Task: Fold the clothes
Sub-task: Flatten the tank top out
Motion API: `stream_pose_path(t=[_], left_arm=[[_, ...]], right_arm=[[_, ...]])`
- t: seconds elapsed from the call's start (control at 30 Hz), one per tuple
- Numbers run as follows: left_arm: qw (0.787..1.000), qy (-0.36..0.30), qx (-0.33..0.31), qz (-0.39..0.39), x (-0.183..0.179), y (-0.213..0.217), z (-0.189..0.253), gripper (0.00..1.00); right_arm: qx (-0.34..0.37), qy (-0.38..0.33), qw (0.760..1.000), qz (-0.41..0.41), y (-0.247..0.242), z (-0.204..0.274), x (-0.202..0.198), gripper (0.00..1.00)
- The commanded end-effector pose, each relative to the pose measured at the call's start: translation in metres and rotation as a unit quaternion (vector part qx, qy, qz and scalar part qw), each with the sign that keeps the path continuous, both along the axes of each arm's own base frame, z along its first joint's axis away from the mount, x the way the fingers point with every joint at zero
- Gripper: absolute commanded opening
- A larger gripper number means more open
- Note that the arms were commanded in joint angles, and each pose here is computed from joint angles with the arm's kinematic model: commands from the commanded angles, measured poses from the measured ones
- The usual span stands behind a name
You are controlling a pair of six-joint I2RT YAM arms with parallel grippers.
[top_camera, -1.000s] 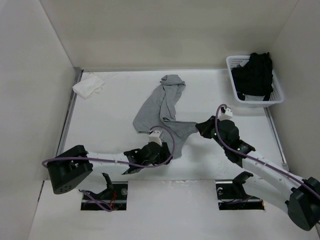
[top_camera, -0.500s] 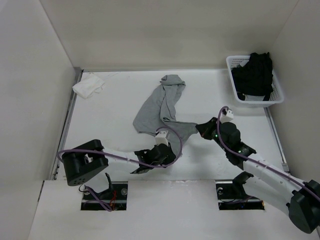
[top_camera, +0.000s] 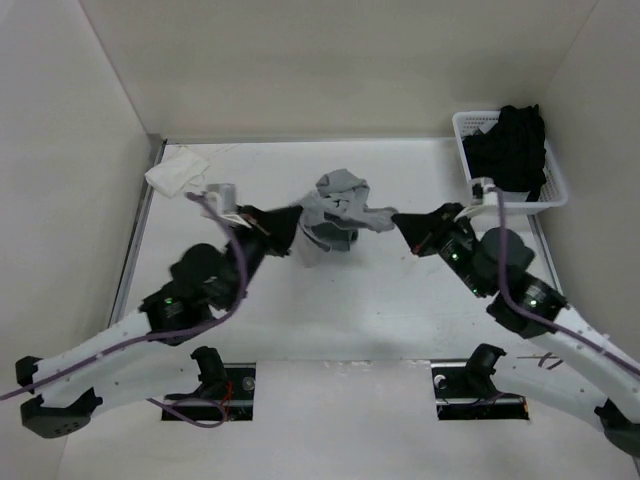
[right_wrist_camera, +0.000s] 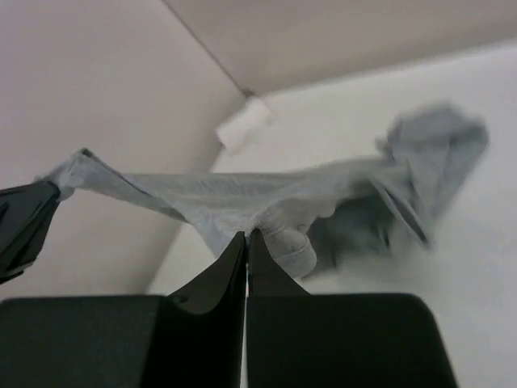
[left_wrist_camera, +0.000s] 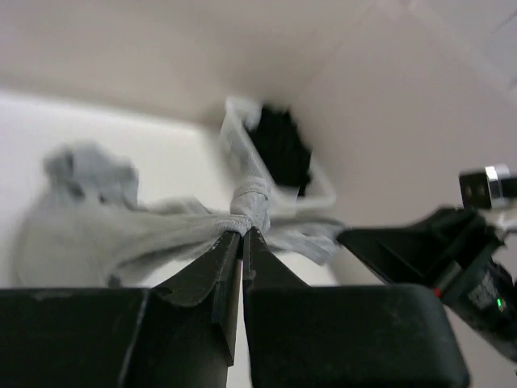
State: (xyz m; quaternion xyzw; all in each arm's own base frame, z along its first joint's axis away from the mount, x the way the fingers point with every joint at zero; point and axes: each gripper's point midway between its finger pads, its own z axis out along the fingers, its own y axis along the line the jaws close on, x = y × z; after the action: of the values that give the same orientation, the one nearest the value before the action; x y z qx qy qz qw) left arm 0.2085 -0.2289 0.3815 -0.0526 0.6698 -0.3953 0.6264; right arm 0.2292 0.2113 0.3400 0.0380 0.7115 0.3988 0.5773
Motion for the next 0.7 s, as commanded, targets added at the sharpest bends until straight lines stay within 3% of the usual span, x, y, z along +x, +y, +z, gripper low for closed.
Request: stream_pose_path(t=[0.0,0.03,0.07,0.1,0.17,0.33,0.47,0.53,0.67], left_arm=[[0.993,-0.092,-0.015,0.078,-0.009,0.069,0.104,0.0],[0.987,-0.126,-0.035,0.094,-0.016,0.089,0.146,0.0],[0.986,-0.133,-0.037,0.098,-0.017,0.093,0.153,0.0],[0.976,-0.17,-0.063,0.118,-0.025,0.116,0.199,0.0],[0.968,-0.199,-0.084,0.128,-0.033,0.132,0.238,0.0],[0.961,-0.226,-0.101,0.121,-0.043,0.137,0.288,0.0],[0.956,-0.244,-0.109,0.119,-0.049,0.142,0.303,0.0],[0.956,-0.247,-0.084,0.138,-0.041,0.137,0.293,0.01],[0.948,-0.236,0.003,0.214,0.012,0.109,0.217,0.02]], right_arm=[[-0.008,-0.117,0.992,-0.053,-0.029,0.131,-0.024,0.0],[-0.007,-0.145,0.987,-0.062,-0.034,0.168,-0.034,0.0],[-0.007,-0.157,0.985,-0.067,-0.038,0.186,-0.039,0.0],[-0.005,-0.179,0.981,-0.077,-0.043,0.218,-0.047,0.0],[-0.007,-0.21,0.973,-0.092,-0.05,0.262,-0.057,0.0],[-0.017,-0.261,0.957,-0.123,-0.056,0.328,-0.069,0.0],[-0.019,-0.286,0.951,-0.115,-0.044,0.345,-0.079,0.0],[-0.029,-0.299,0.945,-0.131,-0.035,0.345,-0.074,0.0],[-0.106,-0.287,0.937,-0.169,0.016,0.291,-0.013,0.0]])
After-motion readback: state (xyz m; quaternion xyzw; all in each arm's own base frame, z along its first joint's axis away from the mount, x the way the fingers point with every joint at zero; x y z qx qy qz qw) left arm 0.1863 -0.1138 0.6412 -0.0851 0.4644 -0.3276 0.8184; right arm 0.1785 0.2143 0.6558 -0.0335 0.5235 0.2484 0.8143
